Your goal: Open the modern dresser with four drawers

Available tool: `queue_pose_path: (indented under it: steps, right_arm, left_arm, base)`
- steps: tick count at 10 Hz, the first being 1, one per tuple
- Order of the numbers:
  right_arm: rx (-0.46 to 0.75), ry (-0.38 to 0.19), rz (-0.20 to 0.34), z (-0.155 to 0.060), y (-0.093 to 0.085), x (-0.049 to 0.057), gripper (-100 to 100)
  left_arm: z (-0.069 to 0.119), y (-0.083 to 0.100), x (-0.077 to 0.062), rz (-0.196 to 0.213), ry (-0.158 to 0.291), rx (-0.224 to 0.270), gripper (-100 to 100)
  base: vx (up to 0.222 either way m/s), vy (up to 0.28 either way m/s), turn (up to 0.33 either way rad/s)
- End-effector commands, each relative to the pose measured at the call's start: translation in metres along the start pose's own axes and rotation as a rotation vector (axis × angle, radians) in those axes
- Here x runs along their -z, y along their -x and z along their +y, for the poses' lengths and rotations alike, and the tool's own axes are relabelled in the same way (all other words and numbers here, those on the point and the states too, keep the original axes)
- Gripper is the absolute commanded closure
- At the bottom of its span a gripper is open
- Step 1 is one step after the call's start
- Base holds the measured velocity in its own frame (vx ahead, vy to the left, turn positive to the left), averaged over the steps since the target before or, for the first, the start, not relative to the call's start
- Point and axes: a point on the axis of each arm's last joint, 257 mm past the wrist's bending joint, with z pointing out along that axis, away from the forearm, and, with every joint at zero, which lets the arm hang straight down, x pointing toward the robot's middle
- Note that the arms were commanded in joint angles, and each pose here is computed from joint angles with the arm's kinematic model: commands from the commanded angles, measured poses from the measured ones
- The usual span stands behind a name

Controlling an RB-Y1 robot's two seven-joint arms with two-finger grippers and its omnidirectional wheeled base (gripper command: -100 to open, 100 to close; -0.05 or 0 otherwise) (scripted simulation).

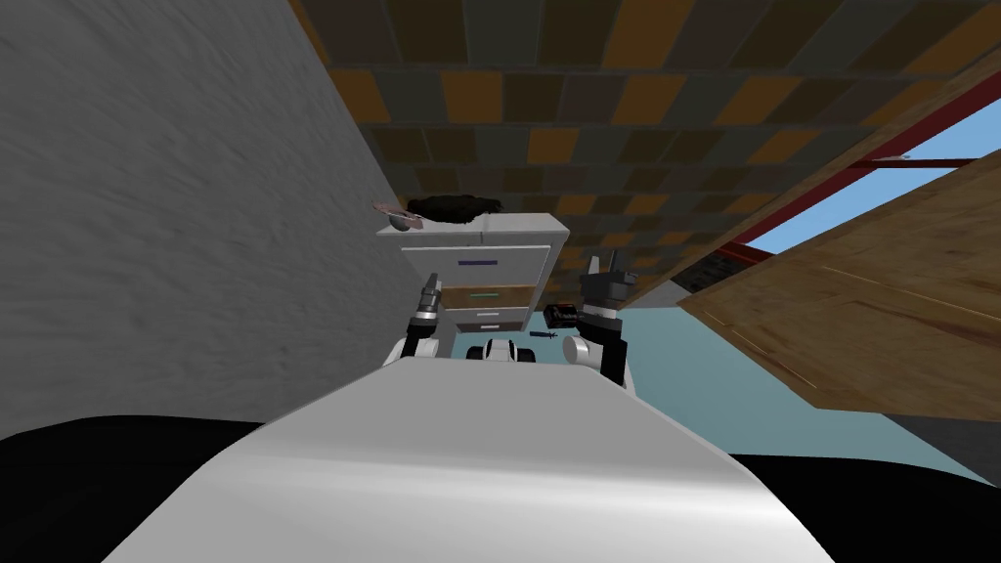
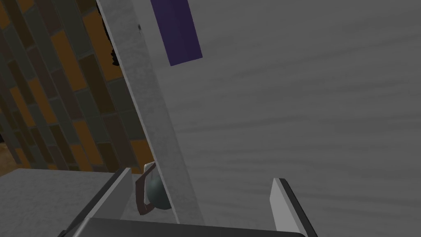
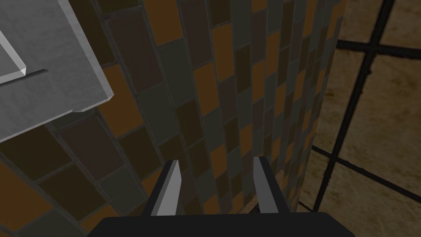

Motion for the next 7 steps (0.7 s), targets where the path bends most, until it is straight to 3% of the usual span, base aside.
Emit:
queue_pose_path:
  steps: [1,7]
  right_arm:
    - [0.0,0.0,0.0,0.0,0.0,0.0,0]
    - [0.0,0.0,0.0,0.0,0.0,0.0,0]
  left_arm:
    - [0.02,-0.002,0.005,0.013,0.018,-0.007,-100]
    - [0.065,-0.013,0.02,0.031,0.079,-0.008,-100]
  base:
    - [0.027,-0.021,0.008]
    - [0.021,-0.019,0.005]
